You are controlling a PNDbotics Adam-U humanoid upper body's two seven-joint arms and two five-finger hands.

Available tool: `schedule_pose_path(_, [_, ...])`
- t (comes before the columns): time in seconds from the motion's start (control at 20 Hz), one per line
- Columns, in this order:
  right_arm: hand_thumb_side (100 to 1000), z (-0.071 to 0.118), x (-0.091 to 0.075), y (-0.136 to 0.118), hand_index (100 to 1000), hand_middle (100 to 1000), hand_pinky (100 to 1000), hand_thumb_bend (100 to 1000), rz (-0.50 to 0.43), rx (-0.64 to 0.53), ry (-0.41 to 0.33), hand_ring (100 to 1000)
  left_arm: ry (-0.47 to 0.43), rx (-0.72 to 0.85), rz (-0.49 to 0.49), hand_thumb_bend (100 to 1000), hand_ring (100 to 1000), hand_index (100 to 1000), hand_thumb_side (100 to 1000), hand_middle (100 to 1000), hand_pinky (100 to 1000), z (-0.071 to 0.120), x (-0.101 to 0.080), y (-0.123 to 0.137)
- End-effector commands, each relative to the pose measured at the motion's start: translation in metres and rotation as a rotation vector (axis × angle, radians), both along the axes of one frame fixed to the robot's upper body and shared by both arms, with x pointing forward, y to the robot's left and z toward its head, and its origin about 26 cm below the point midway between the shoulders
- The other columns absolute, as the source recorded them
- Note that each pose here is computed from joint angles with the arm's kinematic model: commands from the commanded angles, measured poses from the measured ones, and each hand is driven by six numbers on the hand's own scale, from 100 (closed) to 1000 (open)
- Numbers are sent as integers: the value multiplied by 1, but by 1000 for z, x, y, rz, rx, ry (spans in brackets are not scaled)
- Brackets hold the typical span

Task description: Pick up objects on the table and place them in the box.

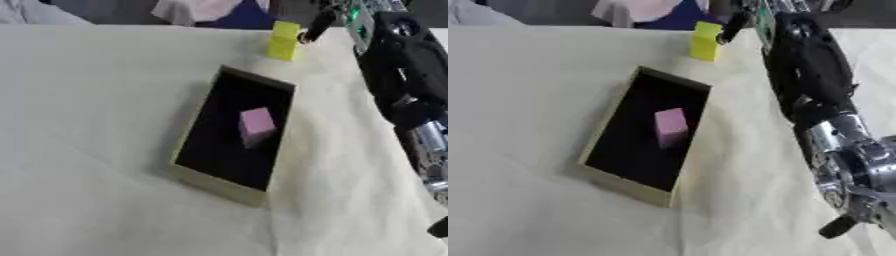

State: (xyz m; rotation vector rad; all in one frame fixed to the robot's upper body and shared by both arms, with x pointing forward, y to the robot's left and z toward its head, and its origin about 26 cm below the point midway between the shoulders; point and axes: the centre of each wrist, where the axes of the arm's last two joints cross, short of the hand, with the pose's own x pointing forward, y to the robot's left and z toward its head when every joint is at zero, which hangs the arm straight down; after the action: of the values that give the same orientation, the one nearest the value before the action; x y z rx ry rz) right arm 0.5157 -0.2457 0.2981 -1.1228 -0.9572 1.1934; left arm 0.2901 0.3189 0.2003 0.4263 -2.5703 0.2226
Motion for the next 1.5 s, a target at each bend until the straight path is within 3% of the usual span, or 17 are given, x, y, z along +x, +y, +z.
schedule_pose_path(0.05, [177, 20, -2, 1, 1000, 875, 993, 356, -3, 16, -51, 963, -29, 22, -13, 308, 745, 846, 726, 752, 682, 10, -2, -2])
schedule_pose_path(0.2, [136, 22, -2, 1, 1000, 875, 997, 364, 2, 42, -55, 958, -32, 24, -18, 304, 745, 846, 722, 752, 682, 11, -1, -2])
schedule_pose_path(0.65, [153, 28, -2, 5, 1000, 872, 1000, 360, -20, 57, -65, 958, -38, 29, -28, 298, 745, 845, 719, 753, 680, 13, 0, -4])
schedule_pose_path(0.9, [179, 27, -2, 1, 1000, 872, 1000, 332, -66, 81, -61, 957, -37, 29, -26, 293, 745, 845, 720, 753, 680, 13, -1, -4])
schedule_pose_path(1.5, [213, 25, -2, 7, 1000, 864, 990, 257, -61, 154, -60, 947, -47, 32, -36, 285, 745, 844, 718, 754, 679, 16, 1, -5])
